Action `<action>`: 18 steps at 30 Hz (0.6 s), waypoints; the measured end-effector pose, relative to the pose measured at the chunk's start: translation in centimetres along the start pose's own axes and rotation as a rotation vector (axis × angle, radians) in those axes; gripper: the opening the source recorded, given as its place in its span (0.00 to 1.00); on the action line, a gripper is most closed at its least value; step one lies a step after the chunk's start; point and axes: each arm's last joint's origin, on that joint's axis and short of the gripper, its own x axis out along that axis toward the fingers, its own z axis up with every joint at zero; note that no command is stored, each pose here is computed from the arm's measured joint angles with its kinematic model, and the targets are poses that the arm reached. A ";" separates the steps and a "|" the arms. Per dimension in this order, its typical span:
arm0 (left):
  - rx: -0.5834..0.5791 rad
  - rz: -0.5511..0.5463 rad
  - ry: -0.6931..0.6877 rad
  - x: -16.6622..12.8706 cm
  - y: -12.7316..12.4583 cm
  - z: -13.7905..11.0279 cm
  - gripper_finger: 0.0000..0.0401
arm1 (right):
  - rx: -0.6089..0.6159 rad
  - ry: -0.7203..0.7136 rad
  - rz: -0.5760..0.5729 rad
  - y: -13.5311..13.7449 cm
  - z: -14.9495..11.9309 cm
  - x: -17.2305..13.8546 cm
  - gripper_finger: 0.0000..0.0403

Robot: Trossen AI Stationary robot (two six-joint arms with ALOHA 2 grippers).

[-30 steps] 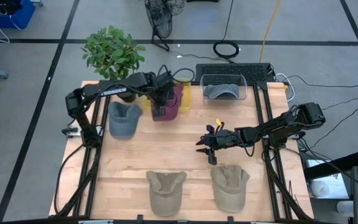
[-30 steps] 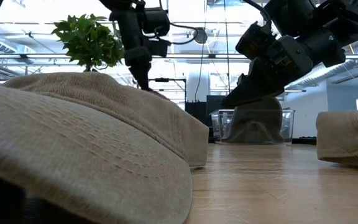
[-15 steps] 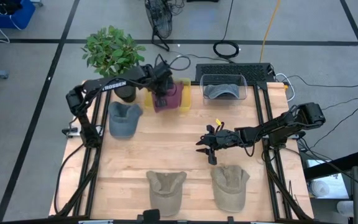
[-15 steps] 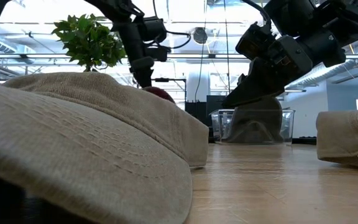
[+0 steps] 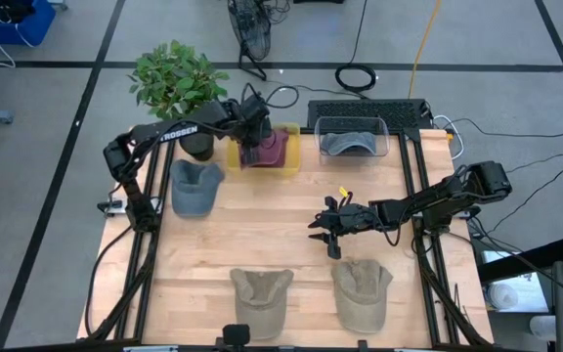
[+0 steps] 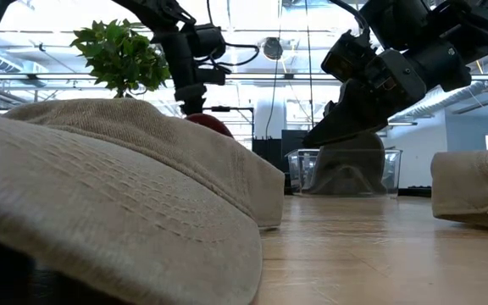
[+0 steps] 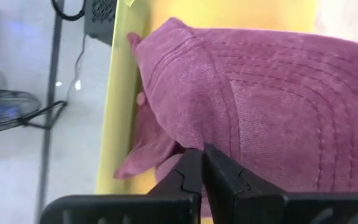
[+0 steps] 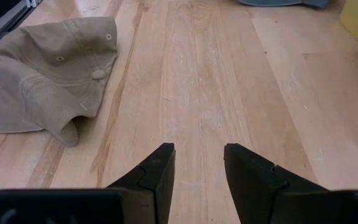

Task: Pick & Place hat
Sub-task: Put the red cap into the yellow bin

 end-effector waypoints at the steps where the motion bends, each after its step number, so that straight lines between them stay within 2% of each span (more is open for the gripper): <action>1: 0.012 0.013 0.007 0.0 -0.1 0.1 0.02 | 0.000 0.000 0.000 0.0 0.0 0.0 0.31; 7: 0.049 0.076 -0.014 -0.2 -0.5 0.8 0.03 | 0.000 0.000 0.000 0.0 0.0 0.0 0.31; 13: 0.057 0.096 -0.052 -1.4 -0.2 1.8 0.01 | 0.000 0.004 -0.001 0.0 0.0 0.0 0.31; 18: 0.060 0.099 -0.064 -2.6 0.0 2.3 0.03 | 0.000 0.007 -0.001 0.0 -0.1 0.0 0.31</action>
